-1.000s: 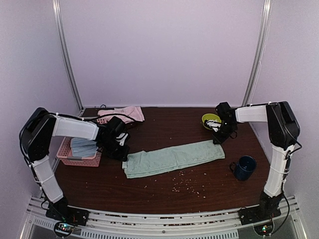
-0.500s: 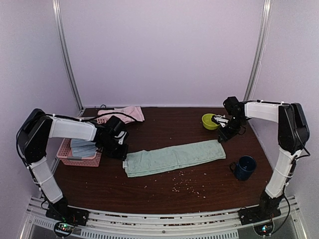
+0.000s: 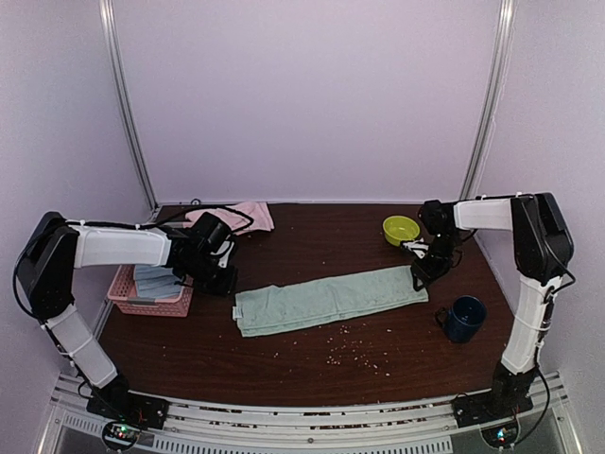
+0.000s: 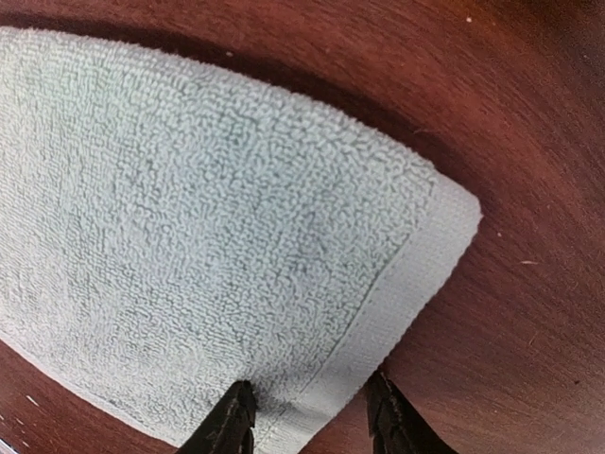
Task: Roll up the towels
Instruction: Pick up the towel from the center of the board.
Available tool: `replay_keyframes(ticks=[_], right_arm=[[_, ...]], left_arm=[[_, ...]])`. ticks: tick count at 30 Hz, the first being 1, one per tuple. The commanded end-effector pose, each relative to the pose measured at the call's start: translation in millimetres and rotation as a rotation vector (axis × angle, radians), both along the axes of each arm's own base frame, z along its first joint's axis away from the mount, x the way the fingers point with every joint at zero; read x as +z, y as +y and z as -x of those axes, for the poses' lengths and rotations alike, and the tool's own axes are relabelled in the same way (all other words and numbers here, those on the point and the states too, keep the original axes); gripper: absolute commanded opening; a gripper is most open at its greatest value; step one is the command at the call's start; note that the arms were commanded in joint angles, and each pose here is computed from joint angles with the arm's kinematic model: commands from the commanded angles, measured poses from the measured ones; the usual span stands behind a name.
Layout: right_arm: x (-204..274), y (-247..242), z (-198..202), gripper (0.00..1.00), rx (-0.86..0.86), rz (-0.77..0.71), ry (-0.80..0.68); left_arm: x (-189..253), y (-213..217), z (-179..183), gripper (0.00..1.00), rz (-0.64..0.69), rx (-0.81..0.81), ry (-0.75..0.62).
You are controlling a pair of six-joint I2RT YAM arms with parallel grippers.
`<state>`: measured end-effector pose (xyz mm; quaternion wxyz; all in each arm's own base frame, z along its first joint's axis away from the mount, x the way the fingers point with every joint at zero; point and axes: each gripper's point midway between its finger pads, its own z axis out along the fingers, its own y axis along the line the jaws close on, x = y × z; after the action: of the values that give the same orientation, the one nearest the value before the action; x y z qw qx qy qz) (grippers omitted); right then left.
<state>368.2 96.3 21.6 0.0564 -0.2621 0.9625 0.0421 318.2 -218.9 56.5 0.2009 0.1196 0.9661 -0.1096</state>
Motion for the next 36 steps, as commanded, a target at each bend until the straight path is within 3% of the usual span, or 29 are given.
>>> replay_keyframes(ticks=[1,4,8,11,27,36], right_arm=[[-12.1,2.8,-3.0,0.41,-0.009,-0.012,0.014],[-22.5,1.1,-5.7,0.36,-0.008,-0.001,0.006],[-22.9,-4.6,-16.0,0.10,-0.011,-0.008,-0.045],[-12.5,-22.0,-27.8,0.01,-0.074,-0.019,-0.066],[70.7,-32.3,-44.2,0.00,-0.098,-0.089,-0.212],[127.2,17.6,-32.3,0.00,0.028,-0.297,-0.279]], left_arm=[[8.9,-4.3,-1.0,0.11,0.027,-0.007,-0.033],[9.3,-2.2,-1.8,0.11,0.021,0.000,-0.039],[7.9,-1.7,0.4,0.11,0.017,-0.010,-0.038],[6.3,-1.1,2.5,0.11,0.017,-0.018,-0.038],[-15.7,-26.3,29.0,0.10,0.042,-0.147,0.031],[-35.3,-32.2,39.5,0.04,0.002,-0.156,0.089]])
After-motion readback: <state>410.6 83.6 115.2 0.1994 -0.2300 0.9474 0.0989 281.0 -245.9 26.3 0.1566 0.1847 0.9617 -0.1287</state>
